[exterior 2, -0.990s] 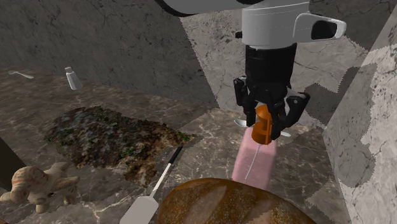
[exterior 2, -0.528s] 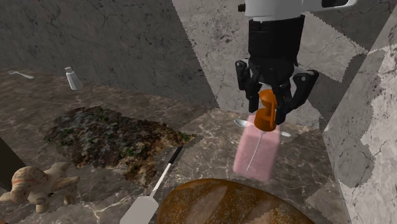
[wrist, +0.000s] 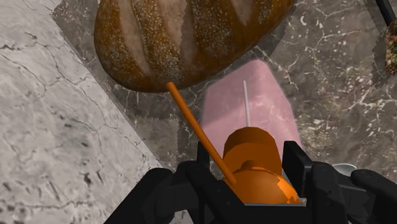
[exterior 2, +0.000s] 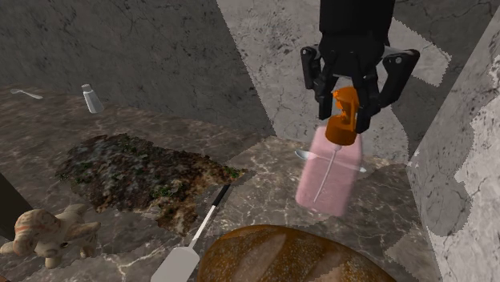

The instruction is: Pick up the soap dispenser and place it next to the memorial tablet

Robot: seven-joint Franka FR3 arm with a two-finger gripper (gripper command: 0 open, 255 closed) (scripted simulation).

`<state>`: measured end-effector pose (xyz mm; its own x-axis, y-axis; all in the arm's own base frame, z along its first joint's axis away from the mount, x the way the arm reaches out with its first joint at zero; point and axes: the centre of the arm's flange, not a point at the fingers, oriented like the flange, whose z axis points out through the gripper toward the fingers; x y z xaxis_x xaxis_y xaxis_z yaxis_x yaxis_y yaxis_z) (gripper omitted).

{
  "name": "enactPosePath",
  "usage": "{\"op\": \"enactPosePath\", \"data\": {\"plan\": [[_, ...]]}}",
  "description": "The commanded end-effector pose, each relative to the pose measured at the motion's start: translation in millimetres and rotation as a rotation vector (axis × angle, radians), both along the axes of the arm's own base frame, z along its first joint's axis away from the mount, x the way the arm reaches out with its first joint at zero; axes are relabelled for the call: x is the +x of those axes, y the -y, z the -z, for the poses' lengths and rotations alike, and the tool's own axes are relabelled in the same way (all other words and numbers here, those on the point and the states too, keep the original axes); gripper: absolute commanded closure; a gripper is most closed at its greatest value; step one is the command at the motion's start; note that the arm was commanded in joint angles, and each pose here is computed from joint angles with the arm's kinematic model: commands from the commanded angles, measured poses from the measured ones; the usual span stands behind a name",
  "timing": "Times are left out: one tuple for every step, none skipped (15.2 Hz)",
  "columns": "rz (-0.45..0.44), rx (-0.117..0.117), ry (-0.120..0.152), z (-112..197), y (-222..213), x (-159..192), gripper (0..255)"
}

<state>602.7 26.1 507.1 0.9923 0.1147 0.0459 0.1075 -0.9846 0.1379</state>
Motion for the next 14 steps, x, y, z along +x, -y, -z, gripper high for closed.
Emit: {"op": "enactPosePath", "data": {"plan": [[0.000,0.000,0.000,-10.9,-0.3,0.2,255],[0.000,0.000,0.000,-16.2,-0.3,0.2,255],[0.000,0.000,0.000,-21.4,-0.3,0.2,255],[0.000,0.000,0.000,-26.7,-0.3,0.2,255],[0.000,0.000,0.000,-32.0,-0.3,0.2,255],[0.000,0.000,0.000,-37.3,-0.3,0.2,255],[0.000,0.000,0.000,-42.6,-0.3,0.2,255],[0.000,0.000,0.000,-47.8,-0.3,0.2,255],[0.000,0.000,0.000,-53.1,-0.3,0.2,255],[0.000,0.000,0.000,-58.4,-0.3,0.2,255],[0.000,0.000,0.000,-63.7,-0.3,0.2,255],[0.000,0.000,0.000,-69.0,-0.3,0.2,255],[0.000,0.000,0.000,-74.2,-0.3,0.2,255],[0.000,0.000,0.000,-79.5,-0.3,0.2,255]]}}
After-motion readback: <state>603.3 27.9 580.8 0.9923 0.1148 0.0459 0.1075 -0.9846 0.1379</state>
